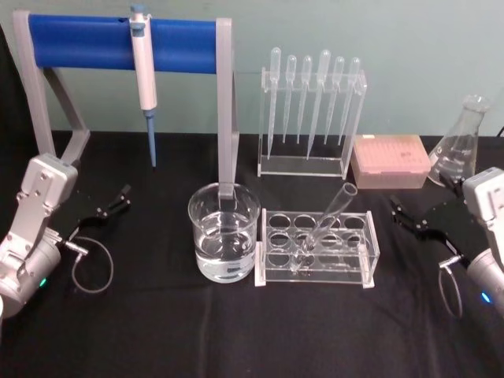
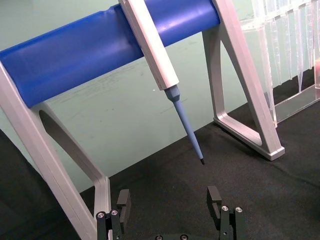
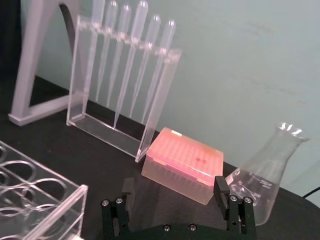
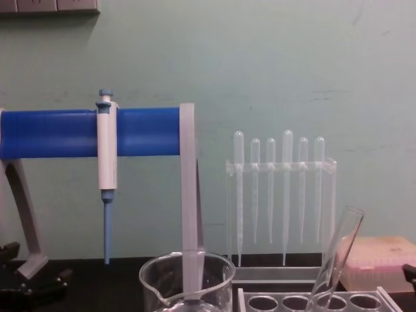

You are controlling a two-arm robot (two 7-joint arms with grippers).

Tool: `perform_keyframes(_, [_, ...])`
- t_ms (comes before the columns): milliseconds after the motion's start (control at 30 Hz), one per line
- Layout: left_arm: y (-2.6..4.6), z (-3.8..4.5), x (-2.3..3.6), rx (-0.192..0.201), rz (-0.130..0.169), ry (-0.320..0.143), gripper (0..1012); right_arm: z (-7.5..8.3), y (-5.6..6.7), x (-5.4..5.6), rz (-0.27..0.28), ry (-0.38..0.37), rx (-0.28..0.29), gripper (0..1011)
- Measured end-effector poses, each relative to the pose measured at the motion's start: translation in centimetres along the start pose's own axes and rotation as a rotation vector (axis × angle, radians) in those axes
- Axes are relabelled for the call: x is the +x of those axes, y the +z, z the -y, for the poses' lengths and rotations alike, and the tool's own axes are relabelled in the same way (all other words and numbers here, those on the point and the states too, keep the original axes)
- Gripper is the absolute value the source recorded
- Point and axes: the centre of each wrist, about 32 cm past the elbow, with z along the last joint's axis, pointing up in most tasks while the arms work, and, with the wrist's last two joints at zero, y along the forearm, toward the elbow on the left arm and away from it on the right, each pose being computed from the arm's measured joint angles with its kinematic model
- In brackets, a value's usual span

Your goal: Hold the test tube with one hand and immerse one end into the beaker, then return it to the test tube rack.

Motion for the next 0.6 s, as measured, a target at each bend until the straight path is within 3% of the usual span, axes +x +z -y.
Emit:
perform_keyframes(167, [0.00,0.00,0.00,0.000,0.000,0.000,1000,2.0,0.9,-0.6,-0.001,0.004,0.020,1002])
perform_keyframes(333, [0.00,0.00,0.00,0.000,0.000,0.000,1000,4.8,2.7,-1.4,-0.013,0.050,0.019,1002])
perform_keyframes(467, [0.00,0.00,0.00,0.000,0.000,0.000,1000,5.5,3.5,-2.0,-0.062,0.133,0.051,1002])
perform_keyframes(600, [0.00,0.00,0.00,0.000,0.000,0.000,1000,5.3,3.5,-2.8,-0.115,0.213,0.077,1002])
